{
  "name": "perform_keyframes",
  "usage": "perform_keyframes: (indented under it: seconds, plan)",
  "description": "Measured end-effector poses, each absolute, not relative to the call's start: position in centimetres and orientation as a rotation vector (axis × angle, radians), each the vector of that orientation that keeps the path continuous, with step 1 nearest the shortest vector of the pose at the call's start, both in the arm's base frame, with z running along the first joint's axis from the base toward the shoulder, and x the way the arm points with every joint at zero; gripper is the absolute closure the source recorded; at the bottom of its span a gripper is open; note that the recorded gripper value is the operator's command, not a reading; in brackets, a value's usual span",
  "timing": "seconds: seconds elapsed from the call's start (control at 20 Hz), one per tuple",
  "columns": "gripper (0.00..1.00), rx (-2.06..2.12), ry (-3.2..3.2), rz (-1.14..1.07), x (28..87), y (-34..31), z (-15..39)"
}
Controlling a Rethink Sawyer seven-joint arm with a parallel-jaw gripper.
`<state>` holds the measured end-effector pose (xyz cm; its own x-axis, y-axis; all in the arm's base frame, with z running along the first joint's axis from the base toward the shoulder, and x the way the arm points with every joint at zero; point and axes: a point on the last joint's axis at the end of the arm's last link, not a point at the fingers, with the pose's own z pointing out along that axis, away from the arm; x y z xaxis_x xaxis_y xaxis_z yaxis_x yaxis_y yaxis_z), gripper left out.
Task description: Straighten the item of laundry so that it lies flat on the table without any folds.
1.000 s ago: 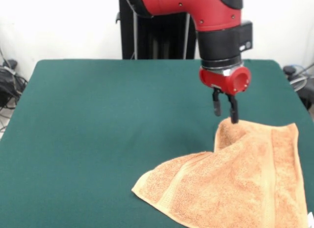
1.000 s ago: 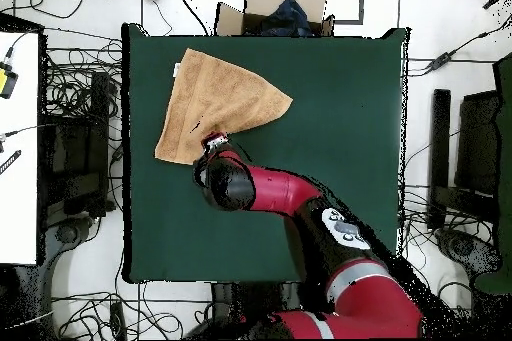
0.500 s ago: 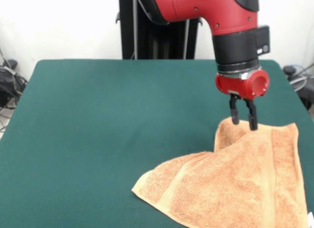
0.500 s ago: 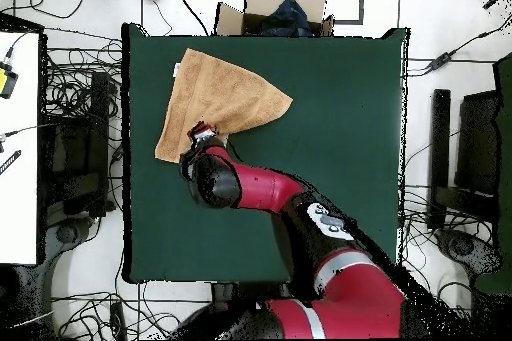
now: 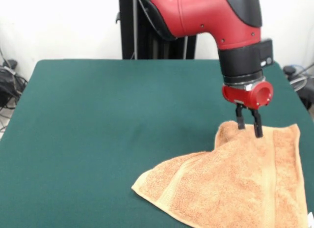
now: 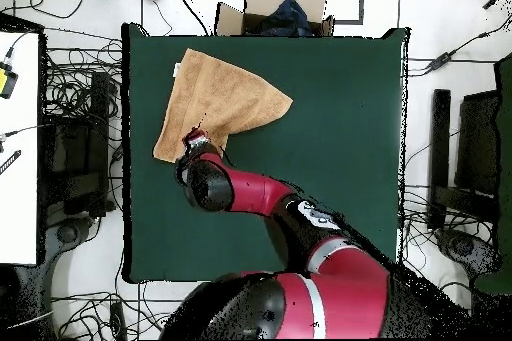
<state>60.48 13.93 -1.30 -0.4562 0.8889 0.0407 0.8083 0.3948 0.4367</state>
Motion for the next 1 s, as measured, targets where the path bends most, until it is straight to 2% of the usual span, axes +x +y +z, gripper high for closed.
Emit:
perform_keyframes:
  seconds: [0.45,1.0]
  plan:
    - [0.0,1.568,2.463,0.604,58.6,15.0,-5.6]
    - [0.0,1.525,2.465,0.591,59.0,15.5,-5.6]
